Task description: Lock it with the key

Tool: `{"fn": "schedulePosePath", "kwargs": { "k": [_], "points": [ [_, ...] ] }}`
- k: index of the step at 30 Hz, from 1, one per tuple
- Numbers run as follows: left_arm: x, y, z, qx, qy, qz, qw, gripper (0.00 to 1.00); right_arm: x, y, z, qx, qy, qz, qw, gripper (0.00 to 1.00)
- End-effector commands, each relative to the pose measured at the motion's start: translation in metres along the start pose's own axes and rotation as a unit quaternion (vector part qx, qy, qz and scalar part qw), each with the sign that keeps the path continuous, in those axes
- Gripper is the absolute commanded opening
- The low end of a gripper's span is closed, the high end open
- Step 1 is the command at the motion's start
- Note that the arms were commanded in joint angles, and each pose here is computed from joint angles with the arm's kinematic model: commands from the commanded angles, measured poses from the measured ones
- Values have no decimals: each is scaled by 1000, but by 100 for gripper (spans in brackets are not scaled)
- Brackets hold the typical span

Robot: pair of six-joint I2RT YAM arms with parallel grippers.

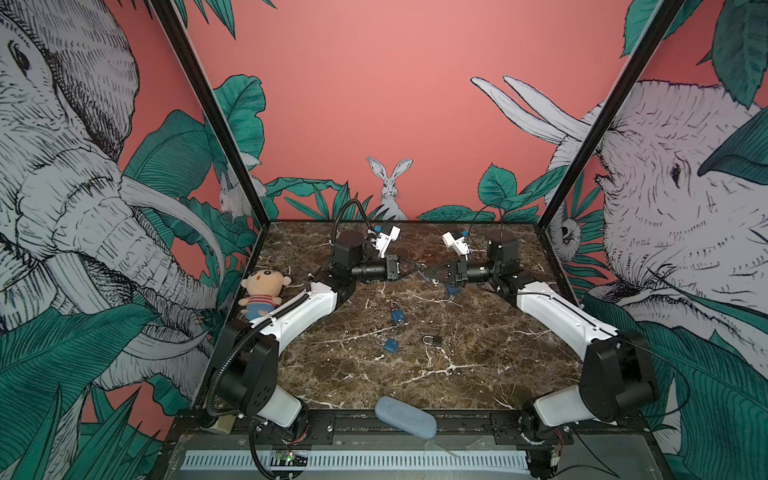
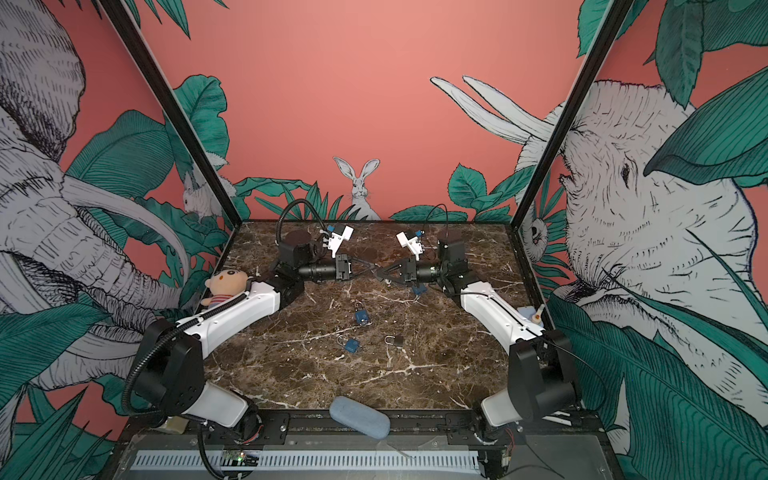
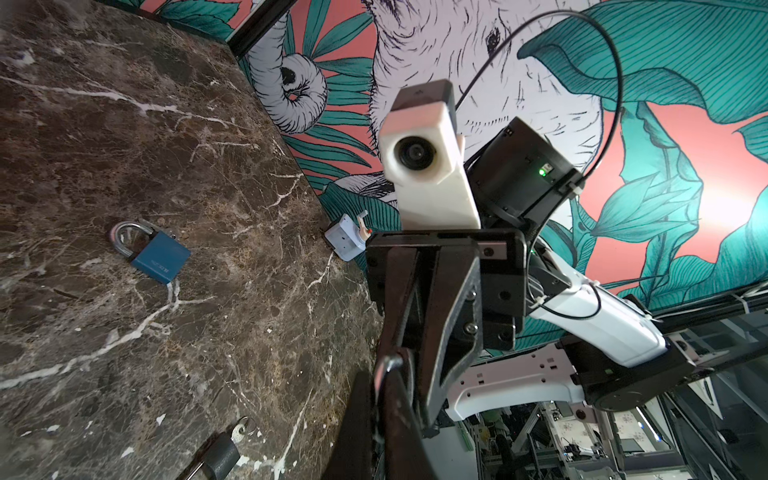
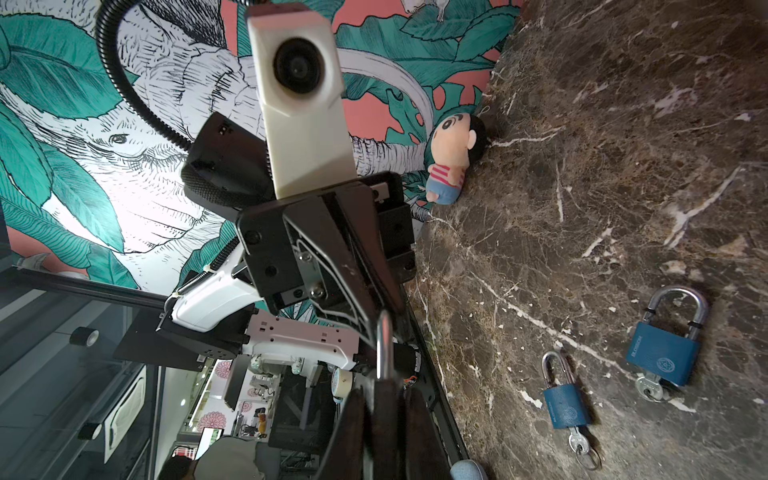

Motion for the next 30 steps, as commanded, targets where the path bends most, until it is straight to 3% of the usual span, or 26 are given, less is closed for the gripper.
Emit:
{"fn": "schedulePosePath", "kwargs": {
  "k": [1,12,16,19,22,30],
  "points": [
    [45,-34,-21,73,47,109,990,0,-18,-5,55,-45,166,-39,984,0],
    [-8,-6,-35,81,13,10,997,1,-1,0,43,4,164,-34,986,0],
    [-15,8,-38,83,12,-20,996,14,-1,-1,41,6,161,-35,986,0],
    [-15,11,-41,81,7,-19,996,17,-2,-1,43,2,161,-35,986,0],
    [-13,11,-41,80,9,-18,997,17,-3,-1,43,0,161,-35,986,0],
    [-9,12,-40,81,15,-13,996,1,-3,0,46,0,164,-38,986,0]
  ]
}}
Point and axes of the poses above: each gripper's point midway between its finger pads, its own y axis back along the fingers, its own z axis along the line the jaws close on, x = y × z, the point moved 8 cm from there along y, back along the fingers, and after that the axes turned 5 degrees about -y, right-handed, at the moved point
